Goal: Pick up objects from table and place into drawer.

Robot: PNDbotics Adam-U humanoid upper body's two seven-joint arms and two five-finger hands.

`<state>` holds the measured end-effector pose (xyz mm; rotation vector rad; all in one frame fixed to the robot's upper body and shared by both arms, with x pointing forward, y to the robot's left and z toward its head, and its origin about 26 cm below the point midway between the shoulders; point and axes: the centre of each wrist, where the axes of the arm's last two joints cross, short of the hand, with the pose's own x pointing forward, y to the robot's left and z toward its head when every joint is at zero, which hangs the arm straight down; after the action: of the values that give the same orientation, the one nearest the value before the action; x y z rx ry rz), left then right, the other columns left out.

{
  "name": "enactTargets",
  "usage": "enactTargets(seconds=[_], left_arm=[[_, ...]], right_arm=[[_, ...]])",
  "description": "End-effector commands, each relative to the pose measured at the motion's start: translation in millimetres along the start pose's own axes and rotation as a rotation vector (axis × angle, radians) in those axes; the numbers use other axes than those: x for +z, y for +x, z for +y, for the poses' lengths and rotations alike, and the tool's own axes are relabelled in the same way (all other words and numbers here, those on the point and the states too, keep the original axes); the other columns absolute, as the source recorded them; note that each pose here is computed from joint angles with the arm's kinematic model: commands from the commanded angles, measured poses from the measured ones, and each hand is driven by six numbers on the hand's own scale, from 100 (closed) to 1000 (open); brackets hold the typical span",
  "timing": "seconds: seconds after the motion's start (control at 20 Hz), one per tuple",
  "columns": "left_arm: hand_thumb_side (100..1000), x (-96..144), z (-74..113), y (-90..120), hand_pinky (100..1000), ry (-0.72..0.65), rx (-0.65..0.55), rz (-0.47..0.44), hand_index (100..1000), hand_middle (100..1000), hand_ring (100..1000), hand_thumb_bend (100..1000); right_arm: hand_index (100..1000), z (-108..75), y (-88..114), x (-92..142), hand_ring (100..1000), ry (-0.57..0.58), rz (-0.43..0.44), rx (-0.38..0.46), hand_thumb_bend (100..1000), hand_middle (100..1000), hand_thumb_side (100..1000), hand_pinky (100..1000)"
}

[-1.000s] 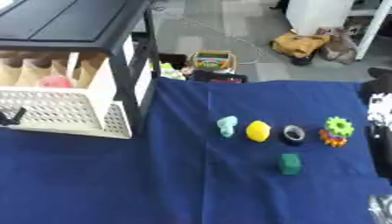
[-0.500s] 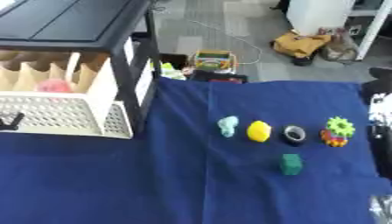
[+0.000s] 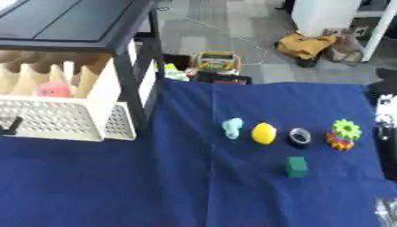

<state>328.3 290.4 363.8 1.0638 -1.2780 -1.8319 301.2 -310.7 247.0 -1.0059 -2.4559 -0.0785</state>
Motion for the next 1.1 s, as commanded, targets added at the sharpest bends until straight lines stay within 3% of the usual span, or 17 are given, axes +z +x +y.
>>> enactTargets(seconds=[0.05,0.3,0.45,0.55,1.1], left_arm=[[366,13,10.5,-5,100,0.014,-0.037,0.039,799,100,100,181],[369,15,10.1,-3,100,0.012,-0.041,0.036,815,100,100,168],[364,16,11.8,-2,100,0.030,-0.028,0.028,953,100,100,134],[365,18,13.7,-1,100,0.044,-0.017,0.022,990,100,100,121],[330,30,26.2,9,100,0.100,-0.005,-0.011,947,100,100,100]], right_arm=[[740,-4.5,5,-7,591,-0.015,-0.030,-0.001,100,553,917,593],[740,-4.3,5,-7,591,-0.016,-0.029,-0.001,100,553,913,593],[740,-4.3,5,-6,591,-0.015,-0.027,-0.001,100,553,913,593],[740,-4.2,5,-6,590,-0.015,-0.027,0.000,100,553,913,593],[739,-4.2,5,-6,590,-0.014,-0.024,0.001,100,553,914,595]])
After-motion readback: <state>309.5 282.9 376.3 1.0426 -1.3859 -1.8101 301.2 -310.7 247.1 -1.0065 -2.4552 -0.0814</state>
